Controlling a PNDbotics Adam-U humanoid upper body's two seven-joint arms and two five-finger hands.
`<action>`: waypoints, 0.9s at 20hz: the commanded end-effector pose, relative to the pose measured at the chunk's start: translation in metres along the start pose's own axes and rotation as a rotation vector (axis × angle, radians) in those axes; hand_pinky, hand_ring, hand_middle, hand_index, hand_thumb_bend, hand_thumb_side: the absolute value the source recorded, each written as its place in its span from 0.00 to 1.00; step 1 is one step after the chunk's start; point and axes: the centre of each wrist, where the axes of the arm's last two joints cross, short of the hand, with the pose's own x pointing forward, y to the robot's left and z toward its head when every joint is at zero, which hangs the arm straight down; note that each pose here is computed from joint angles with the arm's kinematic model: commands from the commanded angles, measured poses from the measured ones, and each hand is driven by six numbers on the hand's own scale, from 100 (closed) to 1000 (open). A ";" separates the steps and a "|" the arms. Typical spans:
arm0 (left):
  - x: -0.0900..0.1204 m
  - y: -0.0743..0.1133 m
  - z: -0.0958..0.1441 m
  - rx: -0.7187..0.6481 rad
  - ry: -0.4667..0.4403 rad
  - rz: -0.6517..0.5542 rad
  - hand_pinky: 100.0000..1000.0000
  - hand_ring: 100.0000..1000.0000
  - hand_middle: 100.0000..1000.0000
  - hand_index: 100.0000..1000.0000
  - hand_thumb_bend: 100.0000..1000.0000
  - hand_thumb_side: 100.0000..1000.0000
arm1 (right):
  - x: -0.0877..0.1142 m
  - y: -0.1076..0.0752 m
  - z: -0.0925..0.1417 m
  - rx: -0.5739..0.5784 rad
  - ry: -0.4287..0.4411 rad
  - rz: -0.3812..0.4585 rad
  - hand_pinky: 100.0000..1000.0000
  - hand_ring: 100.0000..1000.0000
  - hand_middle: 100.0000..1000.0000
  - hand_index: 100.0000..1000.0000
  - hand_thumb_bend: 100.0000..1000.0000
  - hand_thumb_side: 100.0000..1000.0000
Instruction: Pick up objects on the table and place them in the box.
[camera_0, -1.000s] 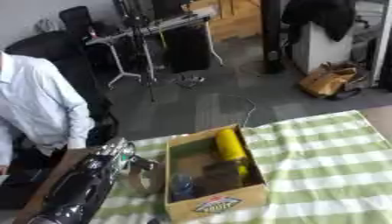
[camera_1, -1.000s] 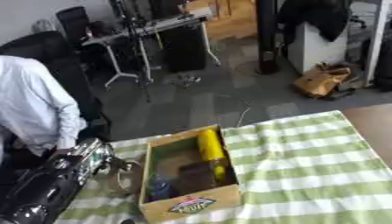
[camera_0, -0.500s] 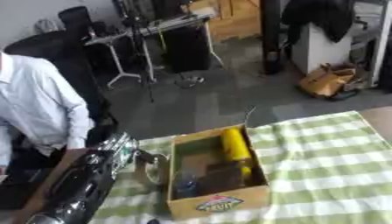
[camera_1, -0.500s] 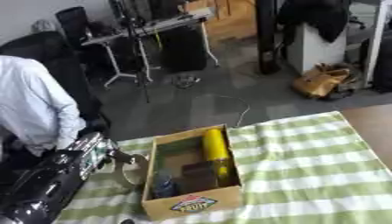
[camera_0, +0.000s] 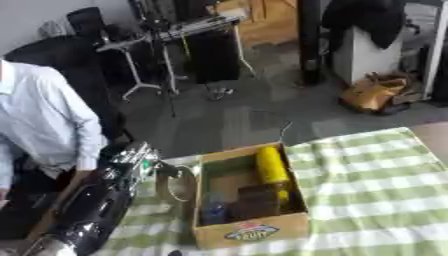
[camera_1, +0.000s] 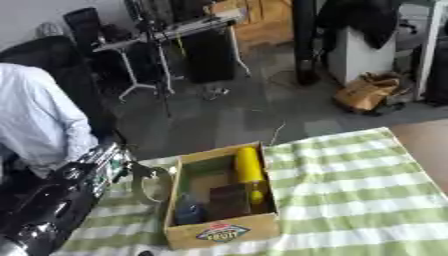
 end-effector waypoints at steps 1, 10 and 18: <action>-0.019 0.022 0.005 -0.067 0.175 0.077 0.27 0.14 0.02 0.32 0.00 0.86 | 0.002 -0.003 -0.008 0.000 -0.032 -0.008 0.72 0.99 0.87 0.87 0.00 1.00; -0.030 0.043 0.011 0.001 0.236 0.046 0.26 0.14 0.02 0.32 0.00 0.86 | 0.002 -0.005 -0.010 0.007 -0.034 -0.007 0.73 0.99 0.87 0.87 0.00 1.00; -0.031 0.078 0.041 0.082 0.138 0.091 0.20 0.14 0.02 0.31 0.00 0.86 | 0.001 -0.006 -0.009 0.010 -0.035 -0.007 0.73 0.99 0.87 0.86 0.00 1.00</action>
